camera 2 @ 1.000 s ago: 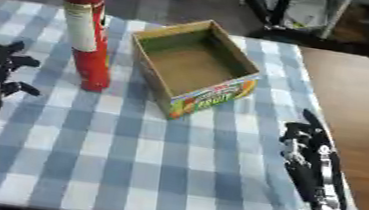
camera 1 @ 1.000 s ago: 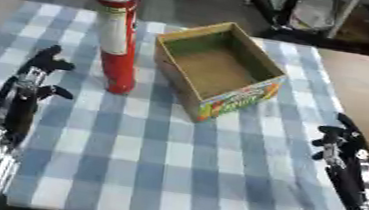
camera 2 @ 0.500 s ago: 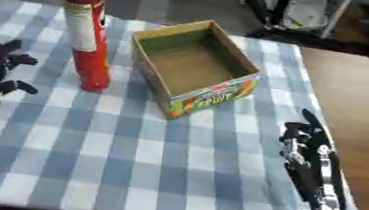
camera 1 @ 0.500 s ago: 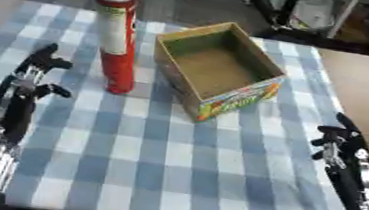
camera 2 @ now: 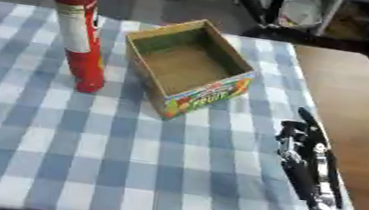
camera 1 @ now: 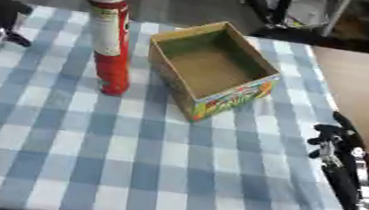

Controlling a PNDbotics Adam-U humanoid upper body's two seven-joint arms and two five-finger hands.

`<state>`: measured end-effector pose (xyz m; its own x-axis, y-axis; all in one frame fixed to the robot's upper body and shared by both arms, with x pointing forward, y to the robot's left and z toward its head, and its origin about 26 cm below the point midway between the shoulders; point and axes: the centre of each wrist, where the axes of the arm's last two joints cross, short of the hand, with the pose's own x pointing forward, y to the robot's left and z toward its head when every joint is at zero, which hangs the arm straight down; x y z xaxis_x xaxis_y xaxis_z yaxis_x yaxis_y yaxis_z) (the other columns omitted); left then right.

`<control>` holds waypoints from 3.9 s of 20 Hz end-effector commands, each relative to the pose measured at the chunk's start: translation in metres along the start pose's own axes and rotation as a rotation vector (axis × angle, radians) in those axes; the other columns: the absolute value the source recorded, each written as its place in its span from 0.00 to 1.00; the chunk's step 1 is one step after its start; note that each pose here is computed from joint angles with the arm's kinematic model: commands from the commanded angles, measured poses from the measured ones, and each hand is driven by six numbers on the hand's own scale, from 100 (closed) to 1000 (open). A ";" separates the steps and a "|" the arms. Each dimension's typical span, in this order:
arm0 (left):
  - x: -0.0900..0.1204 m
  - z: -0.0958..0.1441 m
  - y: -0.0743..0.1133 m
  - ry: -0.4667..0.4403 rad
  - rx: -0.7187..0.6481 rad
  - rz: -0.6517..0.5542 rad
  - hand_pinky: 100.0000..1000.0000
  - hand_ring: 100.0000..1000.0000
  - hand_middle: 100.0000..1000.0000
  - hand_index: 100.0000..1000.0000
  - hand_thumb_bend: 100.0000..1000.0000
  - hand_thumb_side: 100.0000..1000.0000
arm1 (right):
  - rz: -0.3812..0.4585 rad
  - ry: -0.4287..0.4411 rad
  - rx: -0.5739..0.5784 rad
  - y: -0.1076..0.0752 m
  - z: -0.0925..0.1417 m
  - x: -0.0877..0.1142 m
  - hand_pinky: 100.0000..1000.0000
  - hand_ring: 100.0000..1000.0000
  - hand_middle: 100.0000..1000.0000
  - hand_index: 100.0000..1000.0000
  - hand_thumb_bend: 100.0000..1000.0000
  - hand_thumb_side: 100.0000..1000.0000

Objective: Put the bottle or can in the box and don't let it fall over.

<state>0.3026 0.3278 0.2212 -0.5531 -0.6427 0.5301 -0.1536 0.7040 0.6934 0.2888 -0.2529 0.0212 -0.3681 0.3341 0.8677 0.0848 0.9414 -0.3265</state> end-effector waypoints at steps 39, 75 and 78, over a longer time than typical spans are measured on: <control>-0.027 -0.164 -0.009 0.070 -0.726 -0.733 0.81 0.88 0.83 0.99 0.64 0.81 | 0.019 -0.005 0.060 -0.003 0.004 -0.002 0.40 0.56 0.65 0.94 0.00 0.70; -0.044 -0.158 -0.010 0.169 -0.706 -0.735 0.50 0.55 0.63 0.90 0.31 0.73 | 0.012 -0.005 0.063 -0.001 0.002 -0.003 0.40 0.56 0.65 0.94 0.00 0.71; -0.046 -0.157 -0.012 0.166 -0.717 -0.734 0.49 0.54 0.62 0.89 0.25 0.66 | 0.011 -0.006 0.062 -0.001 0.002 -0.002 0.40 0.56 0.65 0.94 0.00 0.71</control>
<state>0.4590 0.2992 0.2539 -0.3944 -0.9127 -0.1066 0.1731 -0.1877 0.9668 0.2846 -0.2532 0.0124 -0.3522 0.3422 0.8711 0.0303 0.9345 -0.3548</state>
